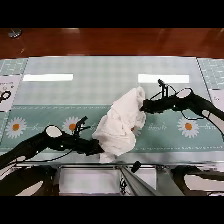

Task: Fold the shirts.

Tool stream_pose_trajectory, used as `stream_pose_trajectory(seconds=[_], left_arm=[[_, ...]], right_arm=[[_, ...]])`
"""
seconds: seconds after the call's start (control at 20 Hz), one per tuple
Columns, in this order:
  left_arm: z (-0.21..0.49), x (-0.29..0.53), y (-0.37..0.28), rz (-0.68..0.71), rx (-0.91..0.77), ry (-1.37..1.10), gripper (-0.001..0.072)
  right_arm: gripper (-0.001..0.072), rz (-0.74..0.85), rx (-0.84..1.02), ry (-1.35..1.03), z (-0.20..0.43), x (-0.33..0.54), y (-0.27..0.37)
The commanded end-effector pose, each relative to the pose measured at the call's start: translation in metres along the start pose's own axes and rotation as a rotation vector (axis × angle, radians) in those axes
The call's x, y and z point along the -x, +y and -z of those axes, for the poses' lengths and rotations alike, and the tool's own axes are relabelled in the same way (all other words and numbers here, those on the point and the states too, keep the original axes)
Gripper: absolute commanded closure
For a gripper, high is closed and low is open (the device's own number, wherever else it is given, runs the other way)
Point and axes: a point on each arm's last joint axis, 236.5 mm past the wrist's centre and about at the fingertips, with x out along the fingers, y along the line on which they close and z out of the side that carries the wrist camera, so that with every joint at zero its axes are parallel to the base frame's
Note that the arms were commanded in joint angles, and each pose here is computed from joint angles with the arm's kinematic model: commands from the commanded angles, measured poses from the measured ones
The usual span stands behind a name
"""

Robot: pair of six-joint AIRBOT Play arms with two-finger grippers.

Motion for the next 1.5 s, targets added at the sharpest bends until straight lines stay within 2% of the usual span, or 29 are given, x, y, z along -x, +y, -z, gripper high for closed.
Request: stream_pose_trajectory(seconds=[0.0,0.15,0.35,0.45,0.6,0.8,1.15,1.3,1.45], left_arm=[[-0.007,0.006,-0.006,0.006,-0.021,-0.017,0.0688],[-0.016,0.045,-0.032,-0.022,-0.193,-0.076,0.0690],[-0.058,0.179,-0.067,-0.254,-0.388,-0.474,0.0689],[-0.060,0.274,-0.107,-0.344,-0.506,-0.765,0.0688],[-0.019,0.413,-0.195,-0.371,-0.654,-1.254,0.0688],[0.061,0.507,-0.282,-0.333,-0.799,-1.620,0.0688],[0.145,0.536,-0.331,-0.304,-0.942,-1.781,0.0688],[0.151,0.524,-0.324,-0.280,-0.894,-1.720,0.0688],[0.139,0.485,-0.302,-0.275,-0.816,-1.523,0.0688]], right_arm=[[0.0679,-0.025,0.049,0.005,-0.003,0.010,0.015],[0.0680,-0.025,0.172,-0.154,-0.043,0.085,0.043],[0.0680,-0.007,0.398,-0.545,-0.086,0.254,0.120],[0.0680,0.004,0.516,-0.732,-0.078,0.335,0.169],[0.0680,0.012,0.649,-0.972,-0.045,0.429,0.233],[0.0680,-0.012,0.739,-1.182,0.007,0.507,0.289],[0.0680,0.157,0.758,-1.434,0.068,0.597,0.309],[0.0680,0.181,0.790,-1.544,0.089,0.629,0.323],[0.0680,0.249,0.795,-1.592,0.098,0.646,0.321]])
